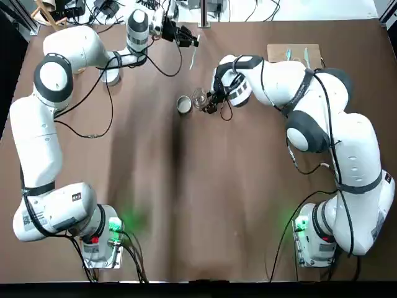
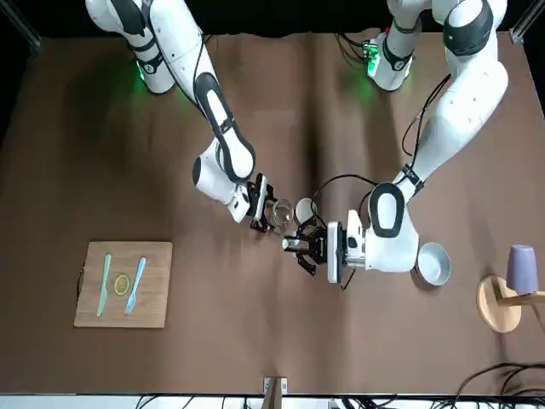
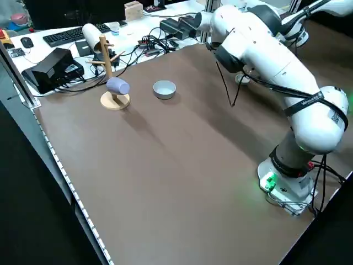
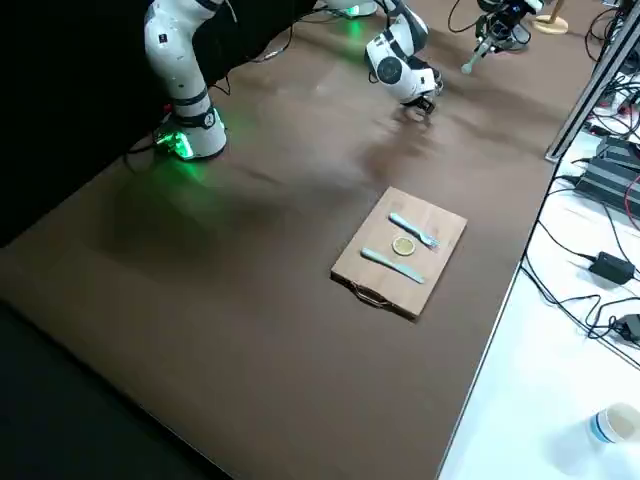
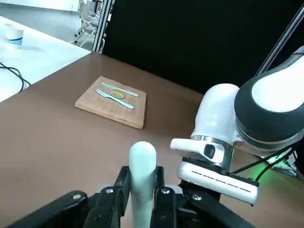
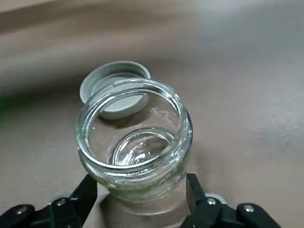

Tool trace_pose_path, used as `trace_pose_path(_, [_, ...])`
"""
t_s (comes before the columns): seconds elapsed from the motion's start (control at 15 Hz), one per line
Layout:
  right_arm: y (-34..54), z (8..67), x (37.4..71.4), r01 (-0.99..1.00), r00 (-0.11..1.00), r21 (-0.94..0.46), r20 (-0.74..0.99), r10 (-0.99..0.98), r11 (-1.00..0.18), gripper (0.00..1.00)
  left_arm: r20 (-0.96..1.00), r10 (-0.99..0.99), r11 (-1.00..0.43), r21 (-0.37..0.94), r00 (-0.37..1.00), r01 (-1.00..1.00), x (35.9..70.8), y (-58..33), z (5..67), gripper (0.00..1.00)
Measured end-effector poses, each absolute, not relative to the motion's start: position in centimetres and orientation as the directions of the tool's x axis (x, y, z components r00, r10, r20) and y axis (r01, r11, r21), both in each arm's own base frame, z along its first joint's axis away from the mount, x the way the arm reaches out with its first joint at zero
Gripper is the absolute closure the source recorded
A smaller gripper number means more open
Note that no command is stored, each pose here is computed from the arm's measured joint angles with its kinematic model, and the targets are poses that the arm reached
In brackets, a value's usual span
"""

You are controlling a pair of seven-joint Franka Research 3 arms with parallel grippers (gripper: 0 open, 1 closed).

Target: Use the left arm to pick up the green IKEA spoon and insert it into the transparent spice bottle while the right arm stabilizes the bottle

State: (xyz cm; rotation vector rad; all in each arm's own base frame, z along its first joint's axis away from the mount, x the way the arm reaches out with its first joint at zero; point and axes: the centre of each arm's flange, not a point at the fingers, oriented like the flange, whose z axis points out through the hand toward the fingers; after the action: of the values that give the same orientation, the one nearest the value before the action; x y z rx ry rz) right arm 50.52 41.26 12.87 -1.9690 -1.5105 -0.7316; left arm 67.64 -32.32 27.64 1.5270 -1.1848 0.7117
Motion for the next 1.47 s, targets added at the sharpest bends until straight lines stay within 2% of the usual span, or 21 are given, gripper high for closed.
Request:
trace_pose_path(0.47, [41.3, 12.9, 50.5, 0.971, 0.221, -0.095, 0.705, 0.673, -0.22, 0.18, 0.899, -0.295, 0.012, 0.342, 0.324, -0.939, 67.9, -32.5, 27.1, 0.76])
trace_pose_path(0.67, [41.3, 12.9, 50.5, 0.971, 0.221, -0.095, 0.705, 0.674, -0.22, 0.19, 0.9, -0.245, 0.017, 0.376, 0.361, -0.927, 67.5, -33.3, 26.6, 0.76])
trace_pose_path(0.87, [41.2, 12.9, 50.5, 0.971, 0.221, -0.095, 0.705, 0.674, -0.22, 0.19, 0.916, -0.208, 0.052, 0.359, 0.342, -0.932, 66.4, -35.3, 25.5, 0.76])
trace_pose_path(1.2, [41.2, 12.9, 50.5, 0.971, 0.221, -0.095, 0.705, 0.674, -0.22, 0.19, 0.939, -0.207, 0.063, 0.293, 0.275, -0.954, 65.7, -37.1, 25.2, 0.76])
trace_pose_path(1.47, [41.3, 12.9, 50.5, 0.971, 0.221, -0.095, 0.705, 0.674, -0.22, 0.19, 0.967, -0.197, 0.082, 0.181, 0.162, -0.98, 66.2, -35.7, 24.9, 0.76])
